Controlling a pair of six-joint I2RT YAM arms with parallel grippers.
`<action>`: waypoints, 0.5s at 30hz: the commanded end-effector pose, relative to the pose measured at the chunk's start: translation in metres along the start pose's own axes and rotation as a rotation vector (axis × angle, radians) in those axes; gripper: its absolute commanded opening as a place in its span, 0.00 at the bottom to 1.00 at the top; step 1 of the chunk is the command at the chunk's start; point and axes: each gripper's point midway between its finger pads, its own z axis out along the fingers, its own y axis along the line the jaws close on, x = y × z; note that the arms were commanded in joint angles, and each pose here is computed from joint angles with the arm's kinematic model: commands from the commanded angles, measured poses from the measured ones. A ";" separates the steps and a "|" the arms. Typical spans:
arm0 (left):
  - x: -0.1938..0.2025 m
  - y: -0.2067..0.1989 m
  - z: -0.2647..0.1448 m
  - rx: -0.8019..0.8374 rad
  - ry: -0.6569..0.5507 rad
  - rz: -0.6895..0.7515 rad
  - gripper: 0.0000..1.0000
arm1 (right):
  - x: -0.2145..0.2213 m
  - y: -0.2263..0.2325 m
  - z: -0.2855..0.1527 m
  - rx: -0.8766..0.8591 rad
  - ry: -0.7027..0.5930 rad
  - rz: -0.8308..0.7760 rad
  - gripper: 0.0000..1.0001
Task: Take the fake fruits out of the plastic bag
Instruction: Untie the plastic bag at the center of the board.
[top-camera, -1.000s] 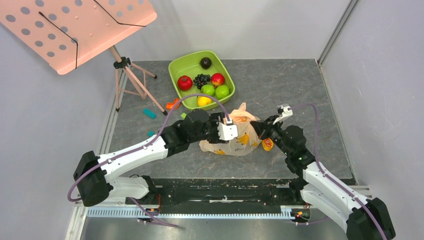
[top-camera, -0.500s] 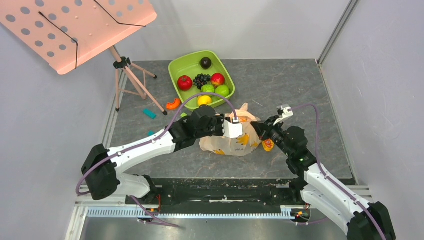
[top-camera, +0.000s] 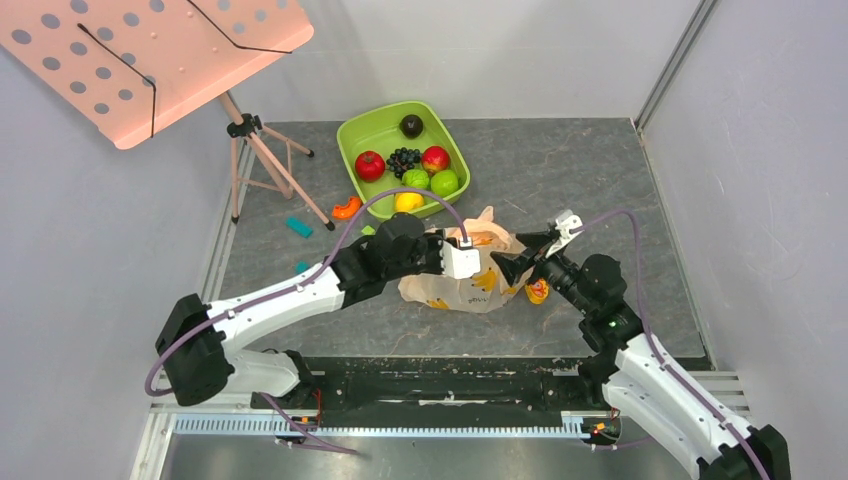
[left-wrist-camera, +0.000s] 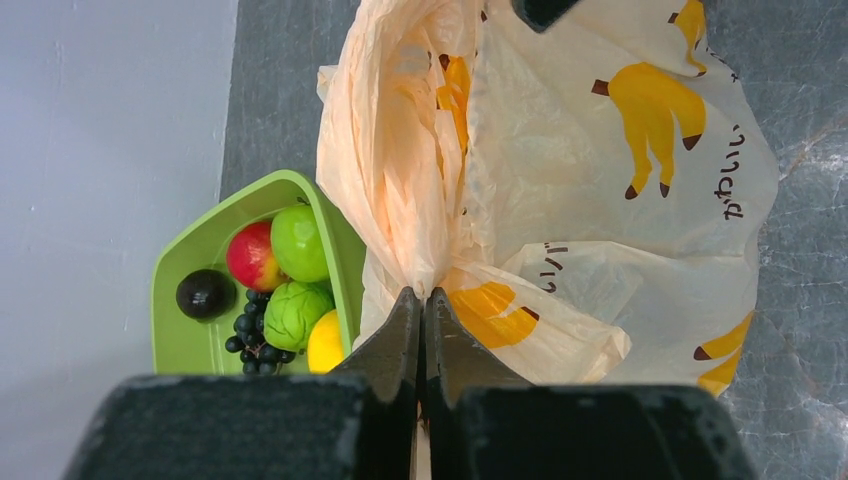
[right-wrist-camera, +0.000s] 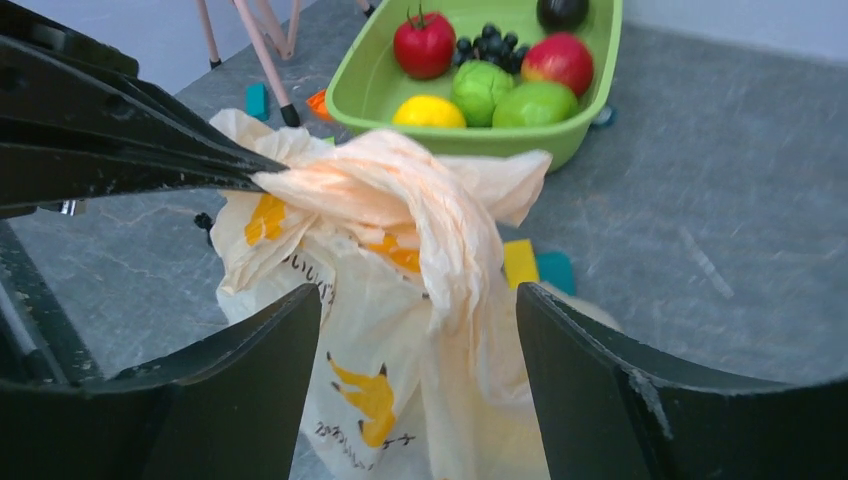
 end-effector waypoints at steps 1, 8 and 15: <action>-0.012 0.009 -0.009 -0.041 -0.074 0.040 0.02 | -0.058 0.008 -0.002 -0.048 -0.097 -0.275 0.75; -0.020 0.012 -0.020 -0.106 -0.158 0.071 0.02 | -0.065 0.013 0.009 -0.179 0.078 -0.590 0.79; -0.023 0.006 -0.023 -0.080 -0.185 0.097 0.02 | -0.067 0.036 0.033 -0.401 0.192 -0.633 0.78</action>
